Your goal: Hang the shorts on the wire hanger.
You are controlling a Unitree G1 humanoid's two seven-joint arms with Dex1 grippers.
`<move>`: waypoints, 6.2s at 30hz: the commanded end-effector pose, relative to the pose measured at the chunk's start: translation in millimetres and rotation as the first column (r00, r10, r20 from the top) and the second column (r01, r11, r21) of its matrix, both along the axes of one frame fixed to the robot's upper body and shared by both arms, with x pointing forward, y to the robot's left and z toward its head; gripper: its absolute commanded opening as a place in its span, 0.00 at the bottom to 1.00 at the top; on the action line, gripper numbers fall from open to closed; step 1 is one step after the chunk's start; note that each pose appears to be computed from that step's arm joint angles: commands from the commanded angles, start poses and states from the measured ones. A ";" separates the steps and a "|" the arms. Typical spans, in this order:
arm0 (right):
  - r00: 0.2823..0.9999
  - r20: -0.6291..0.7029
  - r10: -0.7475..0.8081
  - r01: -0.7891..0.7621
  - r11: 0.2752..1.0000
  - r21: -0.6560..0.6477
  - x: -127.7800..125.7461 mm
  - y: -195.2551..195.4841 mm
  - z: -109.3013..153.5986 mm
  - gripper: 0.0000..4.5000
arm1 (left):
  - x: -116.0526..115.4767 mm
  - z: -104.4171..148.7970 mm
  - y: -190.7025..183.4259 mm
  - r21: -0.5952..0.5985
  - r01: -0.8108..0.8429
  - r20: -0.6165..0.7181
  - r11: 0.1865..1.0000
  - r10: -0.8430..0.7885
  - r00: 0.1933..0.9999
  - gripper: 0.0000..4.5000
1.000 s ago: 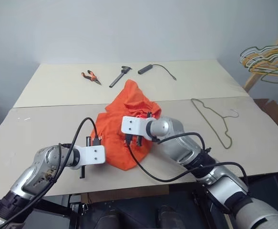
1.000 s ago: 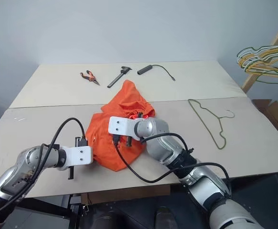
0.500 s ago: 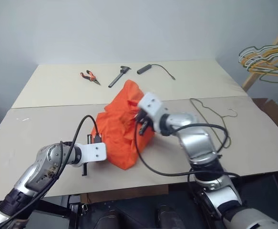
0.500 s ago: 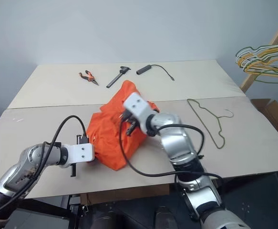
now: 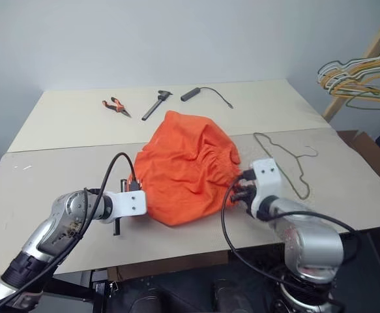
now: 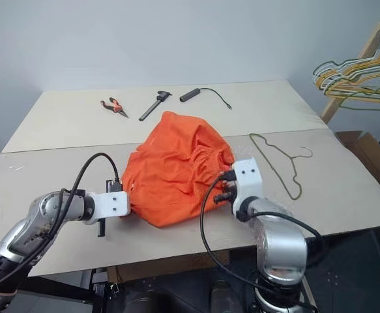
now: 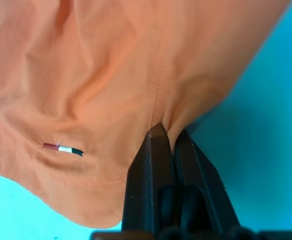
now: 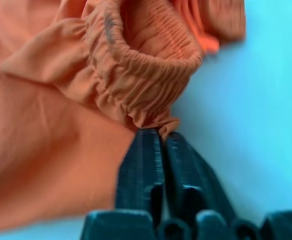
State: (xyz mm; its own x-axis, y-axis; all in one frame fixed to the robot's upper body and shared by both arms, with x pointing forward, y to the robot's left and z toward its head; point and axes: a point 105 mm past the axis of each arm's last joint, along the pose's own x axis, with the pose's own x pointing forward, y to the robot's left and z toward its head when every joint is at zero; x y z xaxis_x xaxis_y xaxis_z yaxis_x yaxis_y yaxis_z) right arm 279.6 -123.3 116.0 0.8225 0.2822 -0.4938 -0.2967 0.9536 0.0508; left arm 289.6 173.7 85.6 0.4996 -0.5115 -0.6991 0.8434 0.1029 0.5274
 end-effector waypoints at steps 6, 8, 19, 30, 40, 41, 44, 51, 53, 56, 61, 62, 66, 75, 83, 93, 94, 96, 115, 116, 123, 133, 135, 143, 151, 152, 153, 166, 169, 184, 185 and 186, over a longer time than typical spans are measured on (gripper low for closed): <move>0.963 -0.005 0.269 -0.264 0.942 -0.206 -35.4 -31.8 21.9 0.75 | 4.7 11.3 -1.4 0.007 0.022 0.034 1.000 -0.022 0.999 0.00; 0.949 0.025 0.316 -0.294 0.906 -0.306 -35.4 -42.0 35.6 0.91 | 5.1 11.6 -1.2 0.007 0.022 0.035 1.000 -0.022 0.999 0.00; 0.282 -0.130 0.951 -0.230 -0.064 -0.971 -8.4 -37.3 81.6 1.00 | 9.6 12.2 -5.0 0.002 0.033 0.043 0.999 -0.033 0.999 0.00; 0.024 -0.376 0.926 0.012 -0.376 -0.927 23.1 2.8 59.1 1.00 | 7.4 11.4 -6.5 -0.007 0.028 0.052 1.000 -0.027 0.998 0.00; -0.005 -0.462 0.887 0.015 -0.462 -0.887 32.0 7.7 38.2 1.00 | 6.8 12.1 -5.0 -0.007 0.018 0.059 1.000 -0.017 0.998 0.00; 0.001 -0.463 0.886 0.011 -0.463 -0.886 33.9 7.2 36.7 1.00 | 6.5 12.1 -4.7 -0.007 0.017 0.059 1.000 -0.016 0.998 0.00; 0.011 -0.468 0.884 0.003 -0.468 -0.884 38.7 6.4 34.7 0.80 | 5.7 12.0 -3.3 -0.007 0.012 0.058 1.000 -0.011 0.998 0.00; 0.009 -0.465 0.885 -0.019 -0.465 -0.885 36.9 -0.4 33.4 0.23 | 3.9 12.2 -0.8 -0.006 0.003 0.054 1.000 -0.003 0.999 0.00; 0.024 -0.441 0.897 -0.052 -0.439 -0.897 34.3 -6.9 33.7 0.06 | 3.7 13.6 1.6 -0.006 -0.002 0.053 1.000 0.002 0.999 0.00; 0.051 -0.395 0.917 -0.116 -0.387 -0.915 28.8 -17.3 35.0 0.01 | 3.2 17.9 6.9 -0.008 -0.003 0.055 1.000 0.003 0.998 0.00; 0.076 -0.296 0.952 -0.371 -0.248 -0.895 1.5 -42.3 39.6 0.01 | -15.1 38.9 21.5 -0.033 0.102 -0.008 0.994 -0.102 0.995 0.00; 0.065 -0.285 0.956 -0.414 -0.234 -0.880 -5.0 -45.5 41.7 0.01 | -22.8 43.4 25.4 -0.033 0.138 -0.042 0.990 -0.139 0.989 0.00; 0.044 -0.234 0.971 -0.620 -0.157 -0.769 -26.2 -54.7 54.9 0.01 | -45.8 61.0 45.4 -0.005 0.232 -0.175 0.973 -0.229 0.957 0.00; 0.435 0.304 0.848 -0.471 0.502 -0.725 97.0 -18.6 133.9 0.01 | 79.0 148.2 33.2 -0.272 -0.029 0.270 0.962 0.105 0.957 0.00; 0.488 0.856 0.173 0.304 0.885 -0.352 185.8 -23.1 280.5 0.01 | 163.0 335.8 39.4 -0.737 -0.171 0.604 0.653 0.751 0.267 0.00; 0.206 0.964 0.167 0.289 0.931 -0.223 163.8 -28.3 286.8 0.01 | 130.0 380.5 4.6 -0.651 0.141 0.754 0.746 0.657 0.001 0.00; 0.226 0.951 0.213 0.263 0.926 -0.270 165.3 -27.9 274.3 0.01 | 132.9 370.6 2.5 -0.634 0.146 0.770 0.759 0.637 0.035 0.00; 0.280 0.884 0.374 0.130 0.898 -0.421 165.1 -23.5 234.8 0.01 | 141.5 333.3 -3.9 -0.569 0.149 0.821 0.809 0.547 0.167 0.00; 0.111 0.059 0.992 -0.632 0.116 -0.766 61.8 -20.2 0.8 0.01 | -37.5 77.4 41.6 -0.004 0.159 -0.013 0.987 -0.159 0.987 0.00; 0.117 0.041 0.992 -0.623 0.106 -0.775 61.1 -21.8 -2.1 0.01 | -45.6 74.3 43.8 0.020 0.171 -0.048 0.985 -0.170 0.984 0.00; 0.124 0.014 0.992 -0.578 0.083 -0.812 46.8 -30.1 -10.2 0.01 | -83.3 57.3 44.1 0.097 0.158 -0.184 0.983 -0.139 0.973 0.00; 0.054 0.035 0.998 -0.560 0.059 -0.826 4.9 -34.2 -4.7 0.01 | -131.0 42.5 25.3 0.076 0.193 -0.313 0.978 -0.160 0.936 0.00; 0.048 0.033 0.998 -0.568 0.054 -0.822 -1.0 -34.3 -5.7 0.01 | -132.5 41.9 22.9 0.079 0.193 -0.313 0.978 -0.159 0.936 0.00; 0.065 0.009 0.998 -0.615 0.047 -0.787 -18.7 -42.2 -11.3 0.33 | -135.5 47.9 11.1 0.059 0.204 -0.354 0.977 -0.171 0.919 0.14; 0.189 0.019 0.982 -0.671 0.144 -0.728 -37.5 -67.1 6.1 0.94 | -123.9 67.9 30.0 -0.037 0.151 -0.337 0.988 -0.155 0.929 0.70; 0.250 0.051 0.967 -0.669 0.210 -0.713 -34.6 -70.7 11.5 1.00 | -117.5 71.9 30.0 -0.070 0.135 -0.303 0.988 -0.150 0.941 0.77; 0.325 0.097 0.941 -0.661 0.299 -0.688 -29.7 -75.1 18.7 1.00 | -108.4 76.8 28.1 -0.120 0.110 -0.258 0.987 -0.138 0.956 0.83; 0.989 0.144 0.029 0.031 0.917 -0.399 52.6 -173.6 34.1 1.00 | -34.4 135.2 -25.0 -0.753 -0.025 -0.086 0.657 -0.061 0.994 1.00; 0.979 0.106 -0.174 0.201 0.917 -0.344 63.4 -192.8 33.4 1.00 | -31.0 136.4 -29.2 -0.763 -0.017 -0.087 0.646 -0.076 0.993 1.00; 0.881 -0.212 -0.423 0.383 0.900 -0.207 66.9 -212.9 -0.7 1.00 | -32.9 130.4 -31.0 -0.741 0.005 -0.085 0.671 -0.101 0.991 1.00; 0.868 -0.240 -0.436 0.400 0.898 -0.185 66.9 -213.2 -3.2 0.96 | -33.5 130.3 -31.1 -0.739 0.008 -0.084 0.674 -0.104 0.991 1.00; 0.855 -0.263 -0.446 0.414 0.894 -0.171 66.9 -213.4 -5.2 0.92 | -33.9 130.4 -31.1 -0.738 0.010 -0.084 0.675 -0.106 0.991 1.00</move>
State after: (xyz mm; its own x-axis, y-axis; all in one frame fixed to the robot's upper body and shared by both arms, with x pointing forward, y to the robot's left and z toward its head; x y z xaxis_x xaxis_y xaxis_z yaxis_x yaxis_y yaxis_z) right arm 345.9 -331.7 104.3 0.6684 -0.1279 -0.7327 0.1083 0.9913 -0.0743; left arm 258.9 143.8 209.9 0.4059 -0.9042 -0.1331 0.9089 0.3841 0.1621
